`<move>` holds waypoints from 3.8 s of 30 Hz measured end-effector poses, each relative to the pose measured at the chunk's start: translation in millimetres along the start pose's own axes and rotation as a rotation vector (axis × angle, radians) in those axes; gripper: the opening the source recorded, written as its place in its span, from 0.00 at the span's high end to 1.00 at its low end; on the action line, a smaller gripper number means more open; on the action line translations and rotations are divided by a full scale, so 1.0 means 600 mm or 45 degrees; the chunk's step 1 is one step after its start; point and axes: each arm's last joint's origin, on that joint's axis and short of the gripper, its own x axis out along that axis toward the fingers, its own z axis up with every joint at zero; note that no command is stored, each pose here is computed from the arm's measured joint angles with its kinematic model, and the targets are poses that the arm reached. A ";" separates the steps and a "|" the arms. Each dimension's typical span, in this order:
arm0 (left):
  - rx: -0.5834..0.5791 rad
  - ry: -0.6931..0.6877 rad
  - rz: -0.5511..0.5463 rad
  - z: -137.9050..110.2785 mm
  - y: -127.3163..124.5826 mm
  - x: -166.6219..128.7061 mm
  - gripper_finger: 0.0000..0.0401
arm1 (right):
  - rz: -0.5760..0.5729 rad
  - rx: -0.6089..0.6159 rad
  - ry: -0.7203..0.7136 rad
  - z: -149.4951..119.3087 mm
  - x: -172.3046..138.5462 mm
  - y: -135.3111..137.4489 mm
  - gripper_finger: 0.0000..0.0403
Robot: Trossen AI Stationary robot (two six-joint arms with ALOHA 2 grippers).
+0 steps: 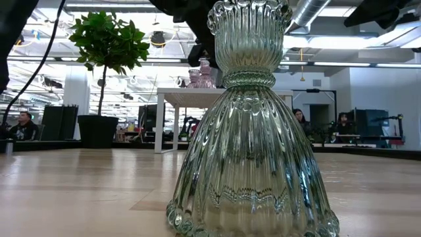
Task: Pick & Place candle stick holders
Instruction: Put the black candle holder on the shelf, then adjust the bottom pink candle holder
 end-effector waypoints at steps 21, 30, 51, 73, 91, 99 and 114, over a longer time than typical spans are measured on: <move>-0.008 0.013 -0.003 0.001 0.011 0.013 0.92 | 0.001 -0.001 0.002 0.000 0.000 0.000 1.00; -0.002 0.012 -0.001 0.002 0.012 0.014 0.84 | 0.003 0.000 0.003 0.000 0.000 0.000 1.00; 0.169 -0.019 -0.018 0.010 0.002 -0.012 0.65 | 0.003 -0.001 0.004 0.000 0.000 0.000 1.00; 0.223 -0.021 -0.093 0.042 0.013 -0.093 0.65 | -0.002 -0.005 0.005 -0.001 0.000 0.000 1.00; 0.158 0.019 0.027 0.034 0.028 -0.082 0.99 | 0.001 0.006 -0.001 0.000 0.000 0.000 1.00; 0.063 0.035 0.035 -0.003 0.039 -0.054 0.99 | 0.001 0.006 -0.001 0.000 0.000 0.000 1.00; 0.059 0.026 0.177 -0.027 0.045 -0.048 1.00 | 0.001 0.006 -0.001 0.000 0.000 0.000 1.00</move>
